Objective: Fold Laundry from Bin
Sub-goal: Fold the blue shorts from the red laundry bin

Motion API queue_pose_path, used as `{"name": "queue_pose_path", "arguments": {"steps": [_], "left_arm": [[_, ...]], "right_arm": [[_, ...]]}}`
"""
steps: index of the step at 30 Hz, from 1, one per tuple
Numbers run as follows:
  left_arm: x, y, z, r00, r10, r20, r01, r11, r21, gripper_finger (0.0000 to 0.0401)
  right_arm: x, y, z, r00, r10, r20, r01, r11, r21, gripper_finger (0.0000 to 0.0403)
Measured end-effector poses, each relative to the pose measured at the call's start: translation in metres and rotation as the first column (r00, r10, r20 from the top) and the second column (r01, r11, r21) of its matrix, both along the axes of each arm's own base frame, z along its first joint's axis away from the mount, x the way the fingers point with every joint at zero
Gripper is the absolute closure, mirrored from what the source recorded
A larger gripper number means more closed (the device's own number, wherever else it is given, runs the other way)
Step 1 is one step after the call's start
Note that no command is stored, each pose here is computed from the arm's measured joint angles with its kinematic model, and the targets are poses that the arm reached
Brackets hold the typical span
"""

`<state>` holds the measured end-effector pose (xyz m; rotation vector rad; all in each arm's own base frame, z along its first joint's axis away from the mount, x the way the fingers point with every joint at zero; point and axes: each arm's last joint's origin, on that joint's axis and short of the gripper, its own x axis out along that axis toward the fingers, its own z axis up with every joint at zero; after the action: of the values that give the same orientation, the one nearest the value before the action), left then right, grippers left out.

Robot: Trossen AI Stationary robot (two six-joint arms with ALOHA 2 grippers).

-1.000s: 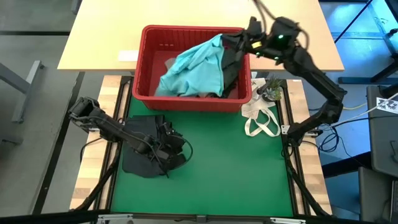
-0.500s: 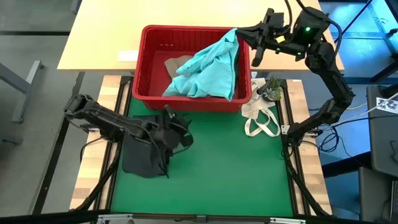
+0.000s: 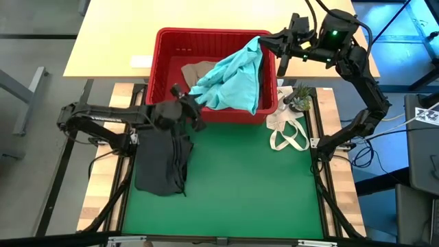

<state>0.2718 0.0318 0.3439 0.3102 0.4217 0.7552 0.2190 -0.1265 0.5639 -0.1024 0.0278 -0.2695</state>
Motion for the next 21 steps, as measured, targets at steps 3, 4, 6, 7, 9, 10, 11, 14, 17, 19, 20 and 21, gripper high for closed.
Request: {"name": "queue_pose_path", "arguments": {"steps": [3, 4, 6, 7, 9, 10, 11, 14, 17, 19, 20, 21], "left_arm": [[0.000, 0.020, -0.003, 1.000, 0.017, -0.024, -0.017, 1.000, -0.006, 0.0268], [0.000, 0.026, -0.004, 0.999, 0.032, -0.039, -0.032, 0.999, -0.001, 0.0268], [-0.002, 0.037, -0.004, 0.996, 0.065, -0.053, -0.065, 0.998, 0.008, 0.0268], [-0.004, 0.042, -0.004, 0.995, 0.085, -0.049, -0.084, 0.996, 0.009, 0.0268], [-0.007, 0.052, -0.004, 0.992, 0.122, -0.046, -0.121, 0.993, 0.009, 0.0268], [-0.008, 0.057, -0.004, 0.990, 0.134, -0.049, -0.134, 0.991, 0.007, 0.0268], [-0.009, 0.061, -0.004, 0.989, 0.138, -0.049, -0.138, 0.990, 0.001, 0.0268], [-0.012, 0.070, -0.004, 0.991, 0.132, -0.036, -0.133, 0.991, -0.024, 0.0268], [-0.013, 0.074, -0.004, 0.991, 0.132, -0.029, -0.133, 0.991, -0.031, 0.0268], [-0.014, 0.076, -0.004, 0.990, 0.141, -0.021, -0.142, 0.989, -0.040, 0.0264], [-0.015, 0.076, -0.005, 0.989, 0.147, -0.018, -0.148, 0.988, -0.048, 0.0259], [-0.015, 0.078, -0.005, 0.988, 0.152, -0.008, -0.152, 0.986, -0.063, 0.0253]], "right_arm": [[0.000, 0.000, 0.000, 1.000, 0.000, -0.003, 0.000, 1.000, 0.001, 0.0403], [0.000, 0.000, 0.000, 1.000, 0.000, -0.003, 0.000, 1.000, 0.001, 0.0403], [0.000, 0.000, 0.000, 1.000, 0.000, -0.003, 0.000, 1.000, 0.002, 0.0403], [0.000, 0.000, 0.000, 1.000, 0.000, -0.004, 0.000, 1.000, 0.002, 0.0403], [0.000, 0.000, 0.000, 1.000, 0.000, -0.004, 0.000, 1.000, 0.002, 0.0403], [0.000, 0.000, 0.000, 1.000, 0.000, -0.004, 0.000, 1.000, 0.002, 0.0403], [0.000, 0.000, 0.000, 1.000, 0.000, -0.004, 0.000, 1.000, 0.002, 0.0403], [0.000, 0.000, 0.000, 1.000, 0.000, -0.004, 0.000, 1.000, 0.002, 0.0403], [0.000, 0.000, 0.000, 1.000, 0.000, -0.004, 0.000, 1.000, 0.001, 0.0403], [0.000, 0.000, -0.001, 1.000, 0.000, -0.004, 0.000, 1.000, 0.002, 0.0403], [0.000, 0.000, -0.001, 1.000, 0.000, -0.004, 0.000, 1.000, 0.002, 0.0403], [0.000, 0.000, -0.001, 1.000, 0.000, -0.004, 0.000, 1.000, 0.002, 0.0403]]}}
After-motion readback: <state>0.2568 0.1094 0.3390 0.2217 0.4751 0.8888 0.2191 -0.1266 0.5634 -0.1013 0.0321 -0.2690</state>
